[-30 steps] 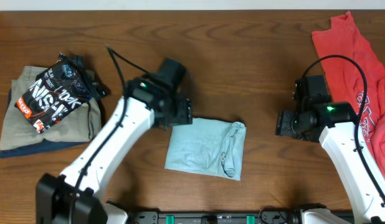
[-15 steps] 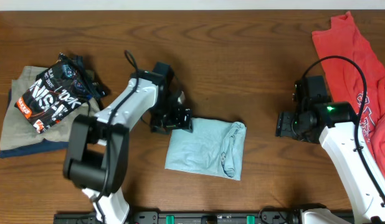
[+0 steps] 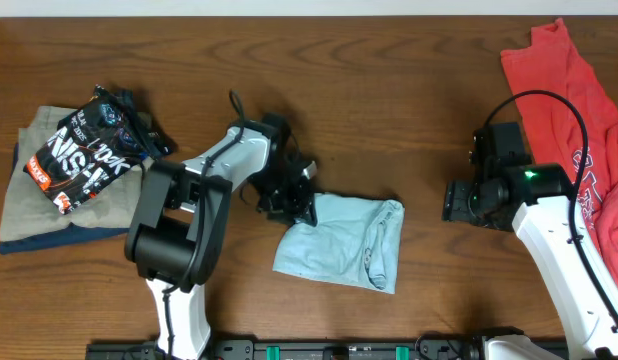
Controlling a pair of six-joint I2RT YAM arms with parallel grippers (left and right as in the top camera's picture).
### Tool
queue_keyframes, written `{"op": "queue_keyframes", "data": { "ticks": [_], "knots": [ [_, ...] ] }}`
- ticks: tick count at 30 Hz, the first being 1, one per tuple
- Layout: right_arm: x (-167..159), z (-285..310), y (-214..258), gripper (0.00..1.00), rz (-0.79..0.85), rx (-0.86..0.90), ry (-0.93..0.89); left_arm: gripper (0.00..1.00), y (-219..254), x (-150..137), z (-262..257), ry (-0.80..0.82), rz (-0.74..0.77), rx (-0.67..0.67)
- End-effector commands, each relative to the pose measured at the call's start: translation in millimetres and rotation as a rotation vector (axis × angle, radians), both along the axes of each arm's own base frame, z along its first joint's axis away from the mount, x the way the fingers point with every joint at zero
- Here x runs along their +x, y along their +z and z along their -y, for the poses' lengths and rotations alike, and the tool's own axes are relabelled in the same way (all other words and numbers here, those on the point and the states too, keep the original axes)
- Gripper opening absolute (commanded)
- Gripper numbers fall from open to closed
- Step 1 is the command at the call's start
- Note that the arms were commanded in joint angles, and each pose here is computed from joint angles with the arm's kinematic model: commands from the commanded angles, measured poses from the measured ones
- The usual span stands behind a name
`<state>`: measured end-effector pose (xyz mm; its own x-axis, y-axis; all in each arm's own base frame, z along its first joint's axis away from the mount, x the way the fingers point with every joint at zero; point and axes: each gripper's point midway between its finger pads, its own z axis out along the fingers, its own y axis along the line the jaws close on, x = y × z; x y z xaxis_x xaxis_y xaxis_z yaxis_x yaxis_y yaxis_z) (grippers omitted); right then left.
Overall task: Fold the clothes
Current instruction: 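Grasp the folded shirt with the left gripper and lift it, then carry the folded shirt left and place it on the clothes stack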
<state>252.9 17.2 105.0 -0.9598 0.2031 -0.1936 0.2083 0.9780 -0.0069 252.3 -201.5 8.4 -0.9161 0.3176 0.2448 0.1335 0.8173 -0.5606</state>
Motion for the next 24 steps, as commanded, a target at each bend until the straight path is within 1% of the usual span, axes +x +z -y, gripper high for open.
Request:
{"op": "queue_keyframes", "data": {
  "ticks": [1,4,6,9,13,17,21,24],
  "knots": [
    [2,5,1,0.72,0.001,-0.011,0.001,0.06,-12,-1,-13,-0.023,0.007,0.066],
    [2,5,1,0.72,0.001,-0.011,0.001,0.06,-16,5,-29,-0.004,0.021,0.157],
    [2,5,1,0.72,0.001,-0.011,0.001,0.06,-17,14,-48,0.024,0.052,0.276],
    [2,5,1,0.72,0.001,-0.012,0.001,0.06,-5,34,-83,0.079,0.128,0.455],
    [2,6,1,0.72,0.002,-0.014,0.000,0.06,37,68,-133,0.224,0.279,0.647],
    [2,6,1,0.72,0.002,-0.013,0.000,0.06,85,90,-179,0.351,0.433,0.748],
    [2,6,1,0.72,0.002,-0.013,0.000,0.06,132,104,-246,0.525,0.581,0.897],
    [3,6,1,0.72,0.002,-0.013,0.000,0.06,153,103,-295,0.673,0.622,0.964]
  ]
}}
